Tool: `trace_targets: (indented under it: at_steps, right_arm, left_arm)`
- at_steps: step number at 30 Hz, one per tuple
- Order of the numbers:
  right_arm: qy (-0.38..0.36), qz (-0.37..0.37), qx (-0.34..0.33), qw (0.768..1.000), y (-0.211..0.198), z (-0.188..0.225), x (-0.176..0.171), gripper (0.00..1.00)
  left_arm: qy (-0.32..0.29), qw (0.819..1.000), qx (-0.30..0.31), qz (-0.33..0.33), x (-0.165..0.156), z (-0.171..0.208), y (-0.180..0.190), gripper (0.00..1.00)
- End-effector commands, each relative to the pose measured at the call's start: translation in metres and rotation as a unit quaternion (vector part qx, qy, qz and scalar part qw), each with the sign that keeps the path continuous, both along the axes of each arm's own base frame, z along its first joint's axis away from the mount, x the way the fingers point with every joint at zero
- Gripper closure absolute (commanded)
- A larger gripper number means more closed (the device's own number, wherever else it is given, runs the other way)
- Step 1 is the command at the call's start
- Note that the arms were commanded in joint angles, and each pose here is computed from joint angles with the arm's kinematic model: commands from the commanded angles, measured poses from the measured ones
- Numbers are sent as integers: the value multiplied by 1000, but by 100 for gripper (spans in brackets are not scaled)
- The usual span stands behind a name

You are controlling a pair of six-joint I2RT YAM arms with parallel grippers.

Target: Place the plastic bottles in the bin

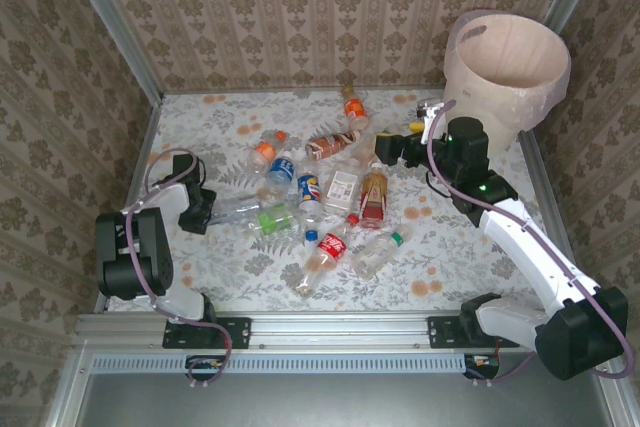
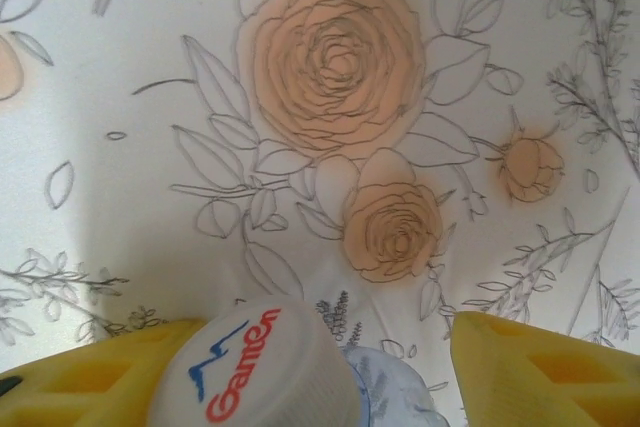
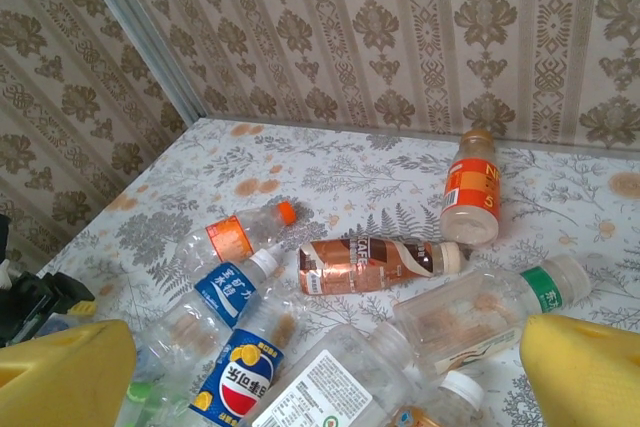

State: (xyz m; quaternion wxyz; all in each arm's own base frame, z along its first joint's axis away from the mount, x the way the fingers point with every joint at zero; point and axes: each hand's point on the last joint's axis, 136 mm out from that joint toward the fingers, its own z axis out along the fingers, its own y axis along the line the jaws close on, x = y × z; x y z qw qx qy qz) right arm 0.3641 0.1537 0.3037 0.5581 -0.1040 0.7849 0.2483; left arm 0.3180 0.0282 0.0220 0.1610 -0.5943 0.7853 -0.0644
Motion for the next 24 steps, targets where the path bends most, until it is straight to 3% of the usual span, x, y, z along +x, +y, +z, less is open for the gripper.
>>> trace_targets:
  at_steps: [1,10,13,14,17,18,24]
  right_arm:
    - [-10,-2,4,1000,1,-2,5,0]
    - [11,20,-12,1000,29,-37,15,0]
    - [14,34,-23,999,41,-45,16,0]
    - [13,36,-26,999,43,-46,17,0]
    - [10,41,-28,999,47,-46,19,0]
    - [10,41,-29,999,48,-46,20,0]
    - [7,39,-35,999,48,-47,22,0]
  left_arm:
    - [-197,980,19,-37,87,47,4,35]
    - [-264,959,74,-77,97,100,19,38]
    - [-256,958,78,-99,95,106,15,38]
    - [-242,962,72,-103,93,103,13,34]
    - [-194,972,49,-124,87,92,2,6]
    - [-184,972,44,-137,89,91,-4,2]
    - [-112,975,31,-191,101,75,-44,0]
